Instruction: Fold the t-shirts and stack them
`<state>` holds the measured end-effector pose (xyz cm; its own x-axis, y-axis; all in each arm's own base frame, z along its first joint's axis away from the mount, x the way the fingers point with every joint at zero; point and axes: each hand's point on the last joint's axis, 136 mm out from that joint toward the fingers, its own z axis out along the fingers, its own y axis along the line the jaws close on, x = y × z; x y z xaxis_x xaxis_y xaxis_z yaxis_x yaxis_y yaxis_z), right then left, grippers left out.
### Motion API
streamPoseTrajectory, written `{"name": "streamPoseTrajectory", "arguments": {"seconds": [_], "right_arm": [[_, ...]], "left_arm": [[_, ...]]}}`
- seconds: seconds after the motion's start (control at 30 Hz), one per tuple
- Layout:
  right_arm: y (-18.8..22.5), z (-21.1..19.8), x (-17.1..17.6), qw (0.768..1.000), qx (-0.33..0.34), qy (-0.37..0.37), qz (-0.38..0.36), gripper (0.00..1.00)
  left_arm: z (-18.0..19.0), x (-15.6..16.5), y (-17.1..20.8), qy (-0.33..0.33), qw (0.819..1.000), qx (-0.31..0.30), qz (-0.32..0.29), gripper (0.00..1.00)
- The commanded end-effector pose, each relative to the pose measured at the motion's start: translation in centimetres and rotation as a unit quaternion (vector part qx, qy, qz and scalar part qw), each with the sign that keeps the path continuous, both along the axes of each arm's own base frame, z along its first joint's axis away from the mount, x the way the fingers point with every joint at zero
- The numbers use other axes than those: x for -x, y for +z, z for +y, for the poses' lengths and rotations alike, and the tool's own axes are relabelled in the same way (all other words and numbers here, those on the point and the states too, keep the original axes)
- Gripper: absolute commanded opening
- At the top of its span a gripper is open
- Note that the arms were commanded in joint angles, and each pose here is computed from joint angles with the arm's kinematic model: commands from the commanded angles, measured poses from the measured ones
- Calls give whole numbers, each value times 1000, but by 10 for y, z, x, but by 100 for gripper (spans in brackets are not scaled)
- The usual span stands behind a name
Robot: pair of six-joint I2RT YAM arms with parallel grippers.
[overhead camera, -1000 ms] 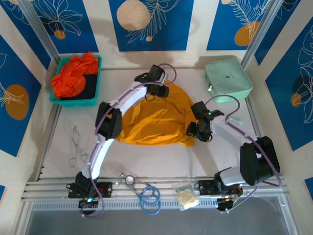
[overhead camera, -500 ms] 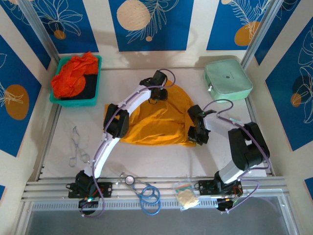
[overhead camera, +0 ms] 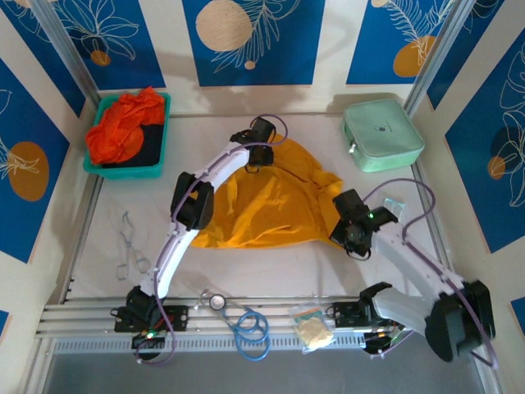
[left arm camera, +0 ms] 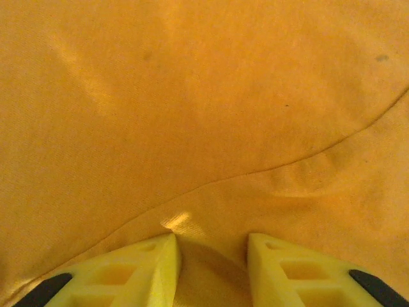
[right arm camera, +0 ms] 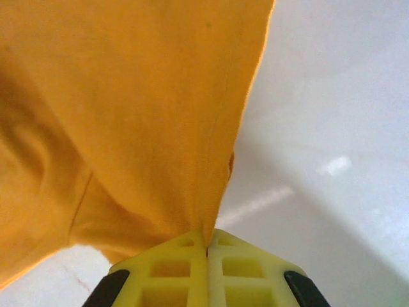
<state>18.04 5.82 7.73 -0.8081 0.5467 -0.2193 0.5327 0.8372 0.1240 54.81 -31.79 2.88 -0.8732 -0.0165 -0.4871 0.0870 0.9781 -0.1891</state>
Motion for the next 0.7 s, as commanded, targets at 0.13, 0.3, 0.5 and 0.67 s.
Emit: {"name": "streamPoseTrajectory", "arguments": {"seconds": [0.13, 0.3, 0.5, 0.67], "right_arm": [[-27, 15, 68, 994, -31, -30, 104, 0], [-24, 25, 66, 994, -20, 3, 110, 7], [16, 2, 13, 999, 6, 27, 41, 50], [26, -10, -43, 998, -50, 46, -15, 44]], "left_arm": [[58, 22, -51, 67, 992, -72, 81, 35], [71, 28, -49, 90, 989, -82, 89, 34], [41, 31, -11, 41, 997, -32, 65, 53], [3, 37, 45, -24, 999, 5, 29, 71]]}}
